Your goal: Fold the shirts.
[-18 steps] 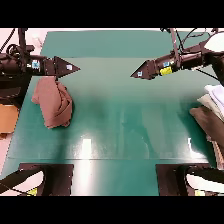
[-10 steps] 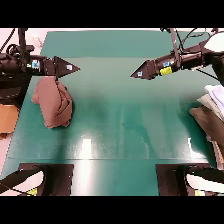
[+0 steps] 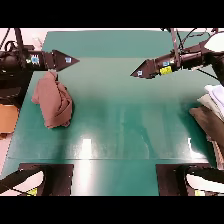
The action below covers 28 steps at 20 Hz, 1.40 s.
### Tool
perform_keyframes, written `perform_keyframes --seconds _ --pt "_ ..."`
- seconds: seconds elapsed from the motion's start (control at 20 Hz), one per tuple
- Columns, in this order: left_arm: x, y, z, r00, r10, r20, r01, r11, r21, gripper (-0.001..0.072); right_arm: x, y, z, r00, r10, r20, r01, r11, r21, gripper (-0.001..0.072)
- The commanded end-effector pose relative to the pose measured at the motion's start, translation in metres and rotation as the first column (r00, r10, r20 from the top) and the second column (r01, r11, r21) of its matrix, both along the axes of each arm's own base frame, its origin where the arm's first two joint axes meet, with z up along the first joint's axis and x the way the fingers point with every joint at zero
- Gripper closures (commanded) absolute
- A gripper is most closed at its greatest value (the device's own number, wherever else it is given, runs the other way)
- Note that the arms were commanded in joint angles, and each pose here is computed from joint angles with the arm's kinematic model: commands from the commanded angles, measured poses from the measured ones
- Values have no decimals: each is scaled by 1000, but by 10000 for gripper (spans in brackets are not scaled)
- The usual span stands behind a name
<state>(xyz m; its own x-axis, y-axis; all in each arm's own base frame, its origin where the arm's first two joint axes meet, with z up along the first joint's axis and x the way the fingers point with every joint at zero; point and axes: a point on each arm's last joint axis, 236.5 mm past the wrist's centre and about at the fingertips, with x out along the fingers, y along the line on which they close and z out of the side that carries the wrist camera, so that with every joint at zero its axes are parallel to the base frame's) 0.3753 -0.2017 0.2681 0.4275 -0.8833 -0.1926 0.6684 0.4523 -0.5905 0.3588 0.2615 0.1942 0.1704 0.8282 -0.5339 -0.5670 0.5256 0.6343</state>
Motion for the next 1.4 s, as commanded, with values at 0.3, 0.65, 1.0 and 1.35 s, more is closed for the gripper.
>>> perform_keyframes --seconds 0.3,0.65,1.0,1.35 --pt "6 -2 38 998 28 -52 -38 979 -199 686 -13 0 -3 998 38 -41 -38 999 -11 689" --pt "30 54 -9 929 214 -301 -250 964 -87 26 -23 -9 -7 993 48 -106 -50 998 -23 454" --pt "13 313 -171 378 818 -433 -647 568 509 27 -1 -51 0 994 -64 -88 62 998 -24 454" --pt "-7 346 -286 182 768 -614 -592 584 555 27 0 -53 -11 991 -78 -112 75 997 -31 454"
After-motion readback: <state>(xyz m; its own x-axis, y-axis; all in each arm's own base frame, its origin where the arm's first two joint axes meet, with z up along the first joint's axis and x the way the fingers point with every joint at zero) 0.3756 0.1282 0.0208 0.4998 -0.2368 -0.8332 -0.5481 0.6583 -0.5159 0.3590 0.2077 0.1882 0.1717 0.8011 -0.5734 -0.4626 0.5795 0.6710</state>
